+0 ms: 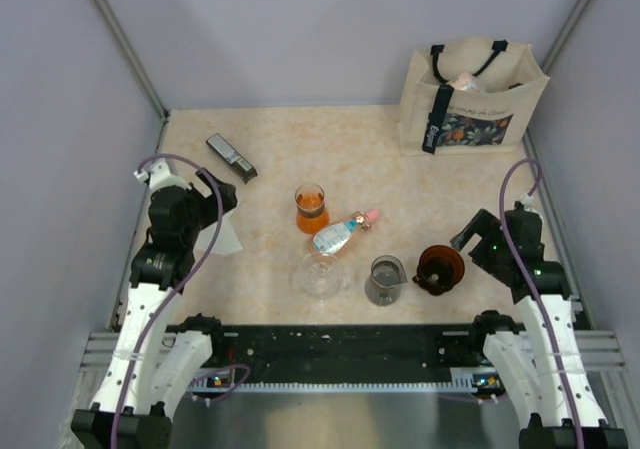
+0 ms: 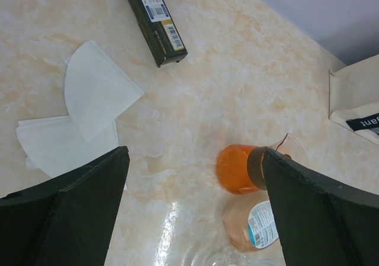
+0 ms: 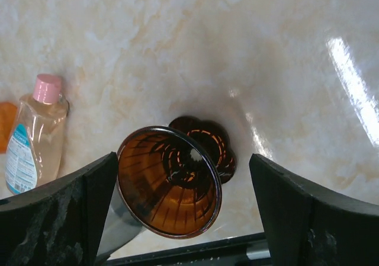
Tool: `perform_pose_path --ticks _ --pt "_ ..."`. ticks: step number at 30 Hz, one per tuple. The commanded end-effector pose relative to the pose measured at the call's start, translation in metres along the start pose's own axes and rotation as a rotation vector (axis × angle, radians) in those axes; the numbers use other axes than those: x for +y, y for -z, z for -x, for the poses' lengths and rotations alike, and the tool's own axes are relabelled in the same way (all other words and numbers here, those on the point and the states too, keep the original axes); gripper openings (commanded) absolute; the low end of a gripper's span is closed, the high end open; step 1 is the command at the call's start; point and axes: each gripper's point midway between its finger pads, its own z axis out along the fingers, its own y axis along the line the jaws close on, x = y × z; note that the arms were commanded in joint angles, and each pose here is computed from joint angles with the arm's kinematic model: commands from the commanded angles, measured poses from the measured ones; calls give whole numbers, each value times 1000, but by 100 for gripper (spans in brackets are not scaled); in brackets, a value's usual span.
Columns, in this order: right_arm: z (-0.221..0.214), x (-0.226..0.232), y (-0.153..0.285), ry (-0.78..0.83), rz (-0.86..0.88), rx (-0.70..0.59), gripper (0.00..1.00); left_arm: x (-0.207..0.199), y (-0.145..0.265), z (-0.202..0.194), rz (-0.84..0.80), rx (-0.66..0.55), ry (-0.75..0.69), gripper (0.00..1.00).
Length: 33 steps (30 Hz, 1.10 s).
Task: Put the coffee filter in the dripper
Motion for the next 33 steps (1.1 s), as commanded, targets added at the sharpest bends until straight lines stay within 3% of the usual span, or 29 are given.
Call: perform_pose_path --ticks 1,11,25,33 --pt "-30 -2 -8 -136 -1 107 90 -9 -5 8 -45 -32 -13 99" --pt "-61 -11 -23 -195 -1 175 64 -8 -8 3 -55 -22 -27 99" --pt "-64 -5 -28 -195 58 172 0 -2 -9 1 -15 -4 -32 99" --pt "5 36 12 -76 140 51 0 0 -12 -2 -7 11 -31 99"
